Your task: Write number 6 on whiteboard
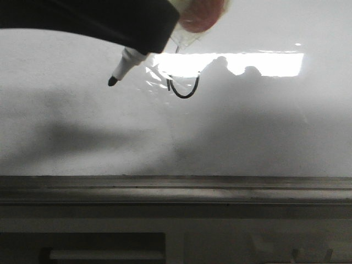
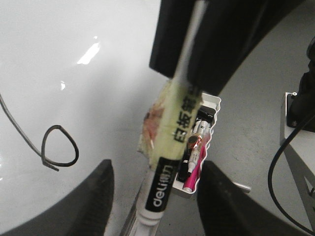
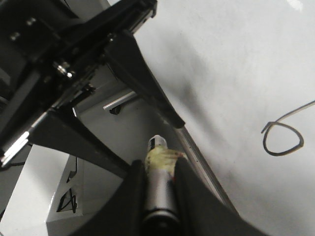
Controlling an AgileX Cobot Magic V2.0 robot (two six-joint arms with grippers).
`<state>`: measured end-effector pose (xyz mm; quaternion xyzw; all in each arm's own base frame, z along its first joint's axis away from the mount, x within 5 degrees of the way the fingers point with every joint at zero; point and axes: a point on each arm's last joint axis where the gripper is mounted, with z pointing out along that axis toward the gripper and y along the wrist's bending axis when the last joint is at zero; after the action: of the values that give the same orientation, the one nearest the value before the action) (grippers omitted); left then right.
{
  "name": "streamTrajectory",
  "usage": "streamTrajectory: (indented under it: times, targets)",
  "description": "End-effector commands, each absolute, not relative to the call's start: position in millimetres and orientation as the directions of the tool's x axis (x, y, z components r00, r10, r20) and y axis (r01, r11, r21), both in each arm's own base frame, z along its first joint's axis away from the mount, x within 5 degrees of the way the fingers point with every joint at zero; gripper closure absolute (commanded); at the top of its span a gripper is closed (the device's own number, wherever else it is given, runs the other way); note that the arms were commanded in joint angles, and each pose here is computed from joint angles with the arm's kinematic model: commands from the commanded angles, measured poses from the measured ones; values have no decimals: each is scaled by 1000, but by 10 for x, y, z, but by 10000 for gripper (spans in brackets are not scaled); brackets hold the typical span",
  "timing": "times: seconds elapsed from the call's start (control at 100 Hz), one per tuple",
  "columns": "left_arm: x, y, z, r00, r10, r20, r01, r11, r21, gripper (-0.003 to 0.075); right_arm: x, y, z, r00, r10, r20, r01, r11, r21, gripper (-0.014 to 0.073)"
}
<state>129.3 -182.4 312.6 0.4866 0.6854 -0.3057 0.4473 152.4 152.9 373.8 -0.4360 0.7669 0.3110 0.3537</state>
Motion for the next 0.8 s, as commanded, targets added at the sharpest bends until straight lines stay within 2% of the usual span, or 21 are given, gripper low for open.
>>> streamTrajectory:
  times: [0.0,0.2,0.37,0.46,0.51,0.58,0.66,0.7,0.75,0.79]
  targets:
    - [1322,-1856,3255,-114,346,-931,931,363,21,432,1522,1524,3893,-335,-396,-855,-891,429,150,640]
    - [1351,-1869,3236,-119,349,-930,926,377,23,552,1522,1524,3893,-335,-396,-855,-891,428,151,640]
    - [1353,-1868,3237,-119,348,-930,925,379,24,741,1520,1524,3892,-335,-397,-854,-891,427,151,640]
    - [1353,-1868,3237,-119,348,-930,925,379,24,741,1520,1524,3892,-335,-397,-854,-891,427,151,630]
    - [1354,-1868,3237,-118,347,-930,925,380,24,741,1516,1524,3889,-337,-400,-852,-892,425,153,593]
    - [1361,-1866,3241,-119,343,-932,922,388,25,741,1514,1524,3888,-337,-402,-851,-893,423,154,477]
    - [1383,-1862,3254,-129,324,-937,910,414,18,741,1513,1524,3888,-337,-403,-851,-893,423,154,241]
    - [1388,-1853,3272,-137,307,-942,903,429,9,741,1513,1524,3888,-347,-398,-849,-889,427,164,166]
    - [1395,-1831,3306,-152,276,-949,888,459,-9,741,1508,1524,3884,-357,-398,-845,-887,427,173,114]
    - [1387,-1806,3326,-161,257,-953,880,475,-20,741,1498,1519,3881,-355,-407,-842,-890,423,171,116]
